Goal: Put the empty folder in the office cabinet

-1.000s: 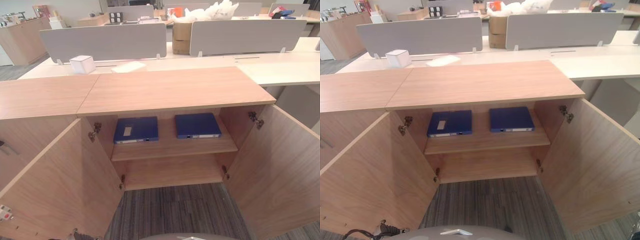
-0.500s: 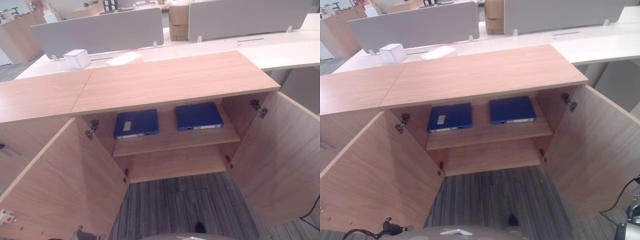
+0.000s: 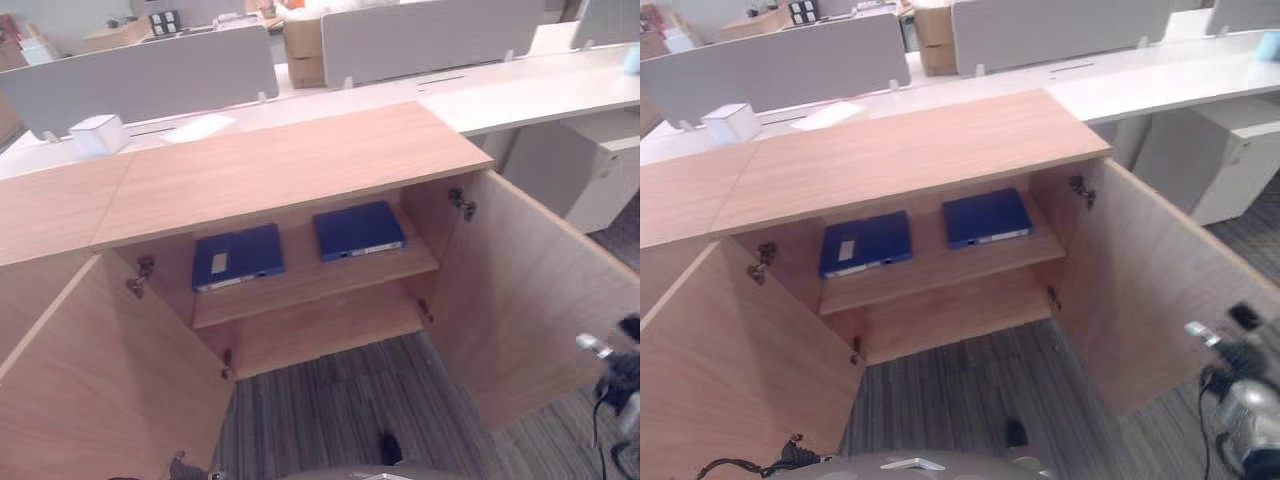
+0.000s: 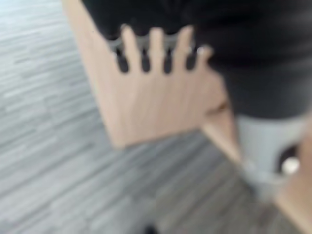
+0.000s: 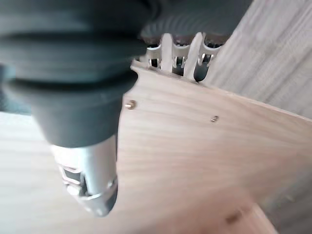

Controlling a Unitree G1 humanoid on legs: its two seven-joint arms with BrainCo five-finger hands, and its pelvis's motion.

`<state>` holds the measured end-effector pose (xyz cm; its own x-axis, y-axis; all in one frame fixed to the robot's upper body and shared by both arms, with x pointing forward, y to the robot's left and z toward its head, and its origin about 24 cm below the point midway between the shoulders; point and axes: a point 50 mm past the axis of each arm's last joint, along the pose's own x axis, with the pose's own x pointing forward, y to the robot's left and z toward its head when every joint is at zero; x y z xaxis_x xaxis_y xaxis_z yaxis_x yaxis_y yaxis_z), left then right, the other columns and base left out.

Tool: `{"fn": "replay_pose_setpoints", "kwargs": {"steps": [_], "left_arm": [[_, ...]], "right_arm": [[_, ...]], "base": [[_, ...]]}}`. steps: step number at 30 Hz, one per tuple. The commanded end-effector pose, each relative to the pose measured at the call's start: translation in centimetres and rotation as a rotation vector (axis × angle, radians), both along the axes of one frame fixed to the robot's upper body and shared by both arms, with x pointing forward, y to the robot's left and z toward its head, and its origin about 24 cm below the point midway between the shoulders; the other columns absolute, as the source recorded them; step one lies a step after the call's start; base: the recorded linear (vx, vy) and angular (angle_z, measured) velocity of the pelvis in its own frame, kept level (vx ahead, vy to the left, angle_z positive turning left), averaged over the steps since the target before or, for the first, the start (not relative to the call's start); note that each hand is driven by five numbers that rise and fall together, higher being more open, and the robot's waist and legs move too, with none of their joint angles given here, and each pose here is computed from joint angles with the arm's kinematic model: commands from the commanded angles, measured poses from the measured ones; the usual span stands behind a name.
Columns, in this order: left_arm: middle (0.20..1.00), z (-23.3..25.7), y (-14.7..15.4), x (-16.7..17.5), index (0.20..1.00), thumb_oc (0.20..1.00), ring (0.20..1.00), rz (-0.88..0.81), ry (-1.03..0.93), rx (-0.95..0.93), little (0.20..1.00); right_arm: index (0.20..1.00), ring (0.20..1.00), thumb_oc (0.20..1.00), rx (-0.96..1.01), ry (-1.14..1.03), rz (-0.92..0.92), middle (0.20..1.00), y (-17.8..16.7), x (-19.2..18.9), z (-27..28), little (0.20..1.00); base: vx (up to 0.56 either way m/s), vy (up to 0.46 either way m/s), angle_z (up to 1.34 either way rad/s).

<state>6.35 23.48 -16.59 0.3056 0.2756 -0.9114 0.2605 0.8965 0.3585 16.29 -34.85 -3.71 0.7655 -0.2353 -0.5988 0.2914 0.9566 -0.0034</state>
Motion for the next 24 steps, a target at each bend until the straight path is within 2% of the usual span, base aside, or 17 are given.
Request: {"fn": "replay_pose_setpoints", "kwargs": {"steps": [1,2,3,5,7,10,14,17,22,23,24], "left_arm": [[1.0,1.0,2.8,1.6,1.0,1.0,1.0,-0.04,-0.038,0.085,1.0],[1.0,1.0,3.0,1.2,1.0,1.0,1.0,-0.02,-0.037,0.085,1.0],[1.0,1.0,3.0,1.2,1.0,1.0,1.0,-0.02,-0.036,0.085,1.0],[1.0,1.0,3.3,0.6,1.0,1.0,1.0,-0.001,-0.03,0.087,1.0],[1.0,1.0,3.4,0.3,1.0,1.0,1.0,0.007,-0.027,0.087,1.0],[1.0,0.9,3.2,-0.2,1.0,1.0,1.0,0.029,-0.021,0.082,1.0],[1.0,0.6,2.5,-0.4,1.0,1.0,1.0,0.045,-0.009,0.068,1.0],[1.0,0.4,1.9,-0.1,1.0,1.0,1.0,0.082,-0.004,0.05,1.0],[1.0,0.5,1.9,0.6,1.0,1.0,1.0,0.132,-0.018,0.045,1.0],[1.0,0.7,2.7,1.0,1.0,1.0,1.0,0.188,-0.02,0.064,1.0],[1.0,0.8,3.1,0.7,1.0,1.0,1.0,0.205,-0.008,0.076,1.0]], "right_arm": [[1.0,1.0,1.0,0.435,-0.306,0.573,1.0,14.2,8.0,2.3,1.0],[1.0,1.0,1.0,0.546,-0.255,0.658,1.0,16.9,5.7,1.0,1.0],[1.0,1.0,1.0,0.546,-0.254,0.658,1.0,16.9,5.7,1.0,1.0],[1.0,1.0,1.0,0.638,-0.196,0.729,1.0,18.7,3.1,0.1,1.0],[1.0,1.0,1.0,0.663,-0.189,0.733,1.0,18.9,1.6,-0.3,1.0],[1.0,1.0,1.0,0.682,-0.147,0.647,1.0,18.8,0.1,-1.8,1.0],[1.0,1.0,1.0,0.491,0.039,0.445,1.0,16.6,-2.1,-6.4,1.0],[1.0,1.0,1.0,0.332,0.319,0.221,1.0,14.4,-5.5,-10.7,1.0],[1.0,1.0,1.0,0.249,0.492,0.071,1.0,12.9,-7.7,-12.3,1.0],[1.0,1.0,1.0,0.164,0.678,-0.077,1.0,10.9,-10.8,-13.1,1.0],[1.0,1.0,1.0,0.146,0.727,-0.111,1.0,10.2,-11.9,-13.1,1.0]], "base": [[0.01,-0.004,-0.19],[0.0,0.0,0.0],[0.0,0.001,0.36],[0.0,0.001,0.48],[0.0,0.001,0.52],[0.0,-0.003,0.62],[0.01,-0.01,0.02],[0.01,-0.013,0.24],[0.01,-0.015,-0.12],[0.04,-0.012,0.12],[0.05,-0.005,0.19]]}}
